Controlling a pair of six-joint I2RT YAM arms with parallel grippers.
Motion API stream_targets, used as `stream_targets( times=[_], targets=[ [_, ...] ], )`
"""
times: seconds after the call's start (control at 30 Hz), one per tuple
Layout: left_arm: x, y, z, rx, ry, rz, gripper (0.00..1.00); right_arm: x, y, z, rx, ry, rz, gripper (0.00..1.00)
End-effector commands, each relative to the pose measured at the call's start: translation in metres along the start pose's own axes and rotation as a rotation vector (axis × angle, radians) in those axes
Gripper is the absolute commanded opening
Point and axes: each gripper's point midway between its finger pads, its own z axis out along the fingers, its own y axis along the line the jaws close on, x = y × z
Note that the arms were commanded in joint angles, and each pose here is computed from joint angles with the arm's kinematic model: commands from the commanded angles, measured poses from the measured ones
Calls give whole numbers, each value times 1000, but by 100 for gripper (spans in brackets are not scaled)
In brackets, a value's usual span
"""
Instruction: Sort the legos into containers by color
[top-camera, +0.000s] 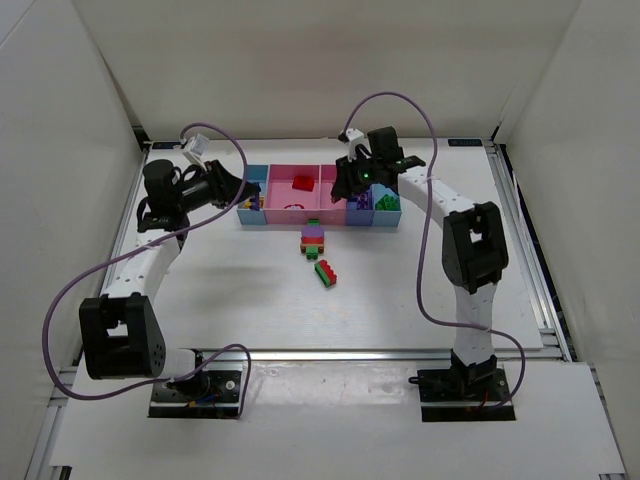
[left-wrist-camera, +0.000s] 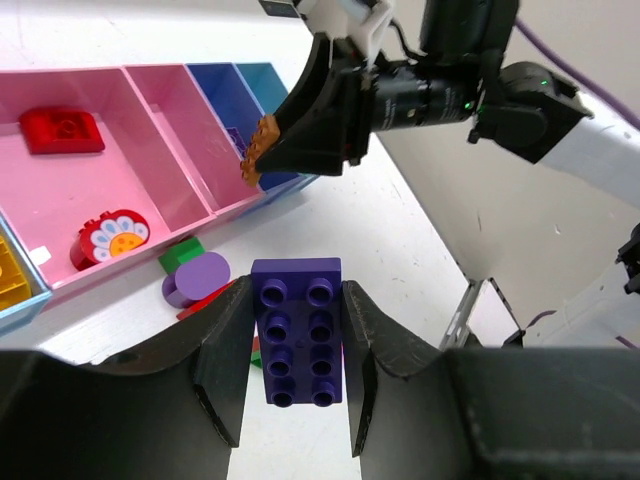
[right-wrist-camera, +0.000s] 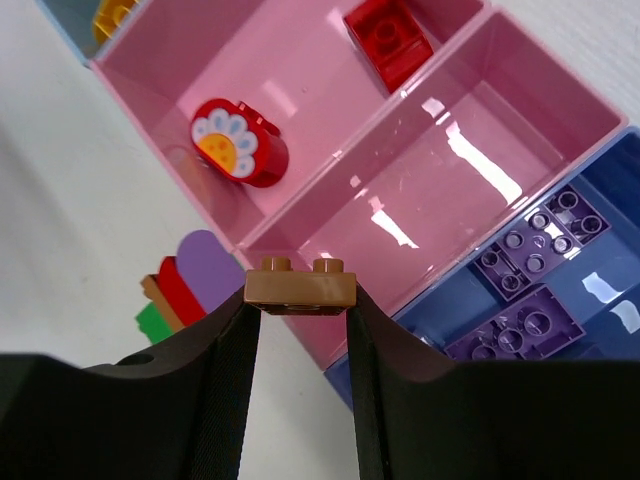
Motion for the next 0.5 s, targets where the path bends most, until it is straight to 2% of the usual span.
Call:
stream_targets(
  times=[0.0, 0.17, 0.23, 0.27, 0.33, 0.37, 0.47],
  targets=[
    [-19, -11, -5, -9, -36, 58, 11, -13, -10, 4, 31, -27, -58, 0],
    [-19, -10, -6, -16, -33, 60, 11, -10, -20, 16, 44, -16, -65, 2],
    [-17, -8, -5, -16, -29, 56, 11, -10, -21, 21, 45, -14, -72, 7],
    [-17, -8, -5, -16, -29, 56, 11, -8, -22, 23, 53, -8, -70, 21],
    [-17, -7, -5, -18, -26, 53, 11, -8, -24, 26, 64, -7, -81, 34],
    [-17, -7, -5, -18, -26, 54, 11, -6, -25, 28, 69, -1, -79, 49],
    [-18, -6, -3, -13, -22, 54, 11, -8, -23, 27, 79, -4, -91, 67]
  ],
)
